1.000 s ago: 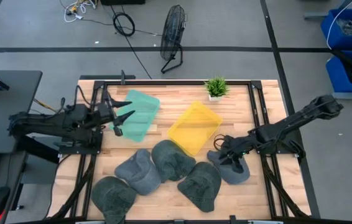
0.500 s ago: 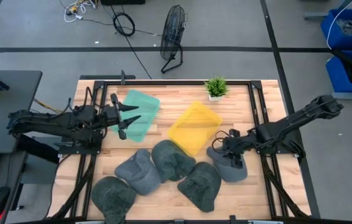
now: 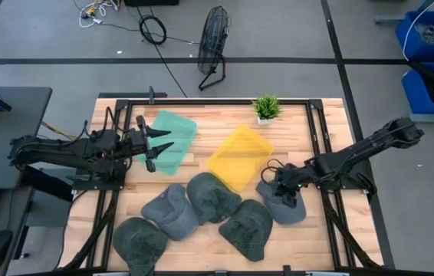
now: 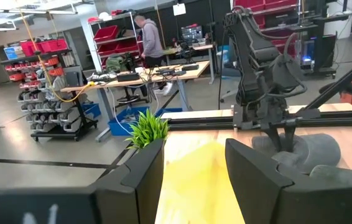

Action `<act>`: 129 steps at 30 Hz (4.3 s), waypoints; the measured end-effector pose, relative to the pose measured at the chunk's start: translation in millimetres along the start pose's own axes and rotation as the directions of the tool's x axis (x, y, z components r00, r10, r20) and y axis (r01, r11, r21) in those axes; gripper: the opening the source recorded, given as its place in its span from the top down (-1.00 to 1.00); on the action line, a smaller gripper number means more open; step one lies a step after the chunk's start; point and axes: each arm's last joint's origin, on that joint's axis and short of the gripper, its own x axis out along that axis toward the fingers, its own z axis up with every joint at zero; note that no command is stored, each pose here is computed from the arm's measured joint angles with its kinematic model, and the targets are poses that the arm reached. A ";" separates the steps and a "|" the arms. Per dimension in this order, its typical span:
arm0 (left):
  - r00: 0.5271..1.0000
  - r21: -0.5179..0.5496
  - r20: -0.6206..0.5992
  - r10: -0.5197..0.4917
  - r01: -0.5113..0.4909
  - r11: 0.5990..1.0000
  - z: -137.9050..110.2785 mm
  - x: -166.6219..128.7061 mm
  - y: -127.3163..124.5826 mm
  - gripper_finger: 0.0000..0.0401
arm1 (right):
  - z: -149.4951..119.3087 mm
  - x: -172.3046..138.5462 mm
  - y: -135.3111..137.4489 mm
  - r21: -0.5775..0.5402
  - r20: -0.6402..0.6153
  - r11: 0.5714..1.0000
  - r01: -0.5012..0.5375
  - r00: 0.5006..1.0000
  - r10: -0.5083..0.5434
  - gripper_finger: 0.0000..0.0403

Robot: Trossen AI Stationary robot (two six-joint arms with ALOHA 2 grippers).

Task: Pick & Place hat
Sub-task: Put the right blue cap into the yellow basket, then put the blue cap into the yellow basket

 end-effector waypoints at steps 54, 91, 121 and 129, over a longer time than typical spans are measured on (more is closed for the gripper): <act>1.000 0.000 0.021 0.004 -0.004 1.000 1.9 0.0 0.4 0.12 | 166.8 -38.4 2.6 0.218 0.392 0.948 0.230 0.869 -0.301 0.99; 0.999 -0.128 0.028 -0.045 0.048 0.991 2.0 -0.1 -1.2 0.12 | 182.4 -41.0 -12.5 0.092 0.181 0.956 0.277 0.940 -0.290 0.46; 0.359 -0.523 -0.776 -0.518 0.093 0.847 -45.6 25.2 -123.6 0.12 | 207.1 -55.1 -6.5 -0.334 0.384 0.869 0.365 0.895 -0.228 0.43; 0.274 -0.434 -0.876 -0.397 -0.090 0.896 -85.6 9.5 -178.3 0.12 | 212.5 -57.1 -4.4 -0.412 0.440 0.818 0.401 0.874 -0.207 0.43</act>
